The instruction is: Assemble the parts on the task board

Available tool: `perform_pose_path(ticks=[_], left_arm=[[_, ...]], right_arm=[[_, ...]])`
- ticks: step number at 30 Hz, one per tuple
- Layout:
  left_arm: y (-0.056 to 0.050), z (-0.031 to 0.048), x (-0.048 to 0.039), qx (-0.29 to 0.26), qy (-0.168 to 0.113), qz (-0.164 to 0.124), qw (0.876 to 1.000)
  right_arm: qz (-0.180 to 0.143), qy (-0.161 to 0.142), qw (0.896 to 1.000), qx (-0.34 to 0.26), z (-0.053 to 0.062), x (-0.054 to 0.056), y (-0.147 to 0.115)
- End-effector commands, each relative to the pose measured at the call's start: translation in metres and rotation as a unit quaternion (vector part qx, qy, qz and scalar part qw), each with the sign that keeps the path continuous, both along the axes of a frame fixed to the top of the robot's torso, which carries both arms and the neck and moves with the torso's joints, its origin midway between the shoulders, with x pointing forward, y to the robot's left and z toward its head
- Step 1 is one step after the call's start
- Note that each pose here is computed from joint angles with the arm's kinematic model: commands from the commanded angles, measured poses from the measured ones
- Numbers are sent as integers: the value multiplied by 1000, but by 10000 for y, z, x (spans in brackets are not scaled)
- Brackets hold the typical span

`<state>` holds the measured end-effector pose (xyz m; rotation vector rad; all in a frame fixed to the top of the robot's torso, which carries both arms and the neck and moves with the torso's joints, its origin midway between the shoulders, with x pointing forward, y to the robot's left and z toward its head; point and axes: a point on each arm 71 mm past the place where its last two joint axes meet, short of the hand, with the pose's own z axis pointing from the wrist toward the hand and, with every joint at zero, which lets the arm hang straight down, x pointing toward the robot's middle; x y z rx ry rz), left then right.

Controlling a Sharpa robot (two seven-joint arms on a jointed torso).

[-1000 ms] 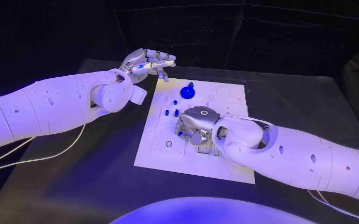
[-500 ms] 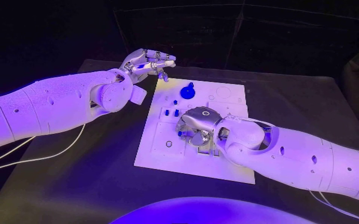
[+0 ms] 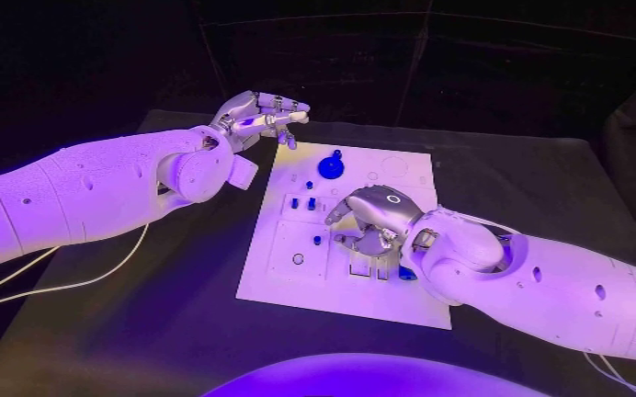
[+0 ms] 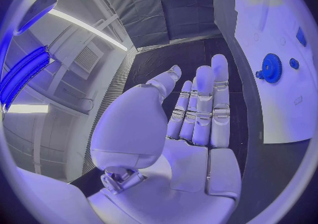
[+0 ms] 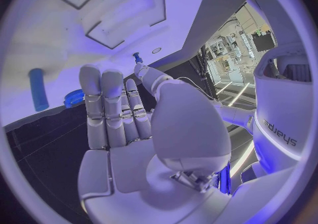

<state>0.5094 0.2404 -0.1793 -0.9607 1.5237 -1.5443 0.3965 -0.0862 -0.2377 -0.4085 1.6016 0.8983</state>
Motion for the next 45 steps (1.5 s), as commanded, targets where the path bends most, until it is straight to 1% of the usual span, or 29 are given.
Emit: perform_pose_path(ticks=[1, 4, 8, 11, 15, 19, 24, 30, 35, 45], left_arm=[[1, 11, 0, -4, 1, -6, 1000], [5, 10, 1, -4, 2, -6, 1000], [7, 9, 1, -4, 2, -6, 1000], [7, 8, 2, -4, 2, -6, 1000], [7, 7, 4, -4, 2, -6, 1000], [4, 6, 4, -4, 2, -6, 1000], [10, 5, 5, -4, 3, -6, 1000], [5, 4, 8, -4, 3, -7, 1000], [4, 3, 10, -4, 3, -8, 1000], [12, 0, 16, -3, 3, -7, 1000]], right_arm=[[-23, 21, 998, 46, 111, 0, -157], [-46, 30, 998, 30, 203, 77, -359], [-60, 18, 998, -3, 297, 173, -579], [-70, 10, 997, -25, 318, 224, -695], [-78, 3, 995, -55, 307, 273, -780], [-79, 2, 994, -80, 280, 305, -794], [-72, 5, 992, -105, 250, 310, -758], [-68, 2, 991, -119, 232, 321, -684], [-70, 7, 988, -138, 202, 335, -657], [-68, 4, 988, -142, 193, 347, -585]])
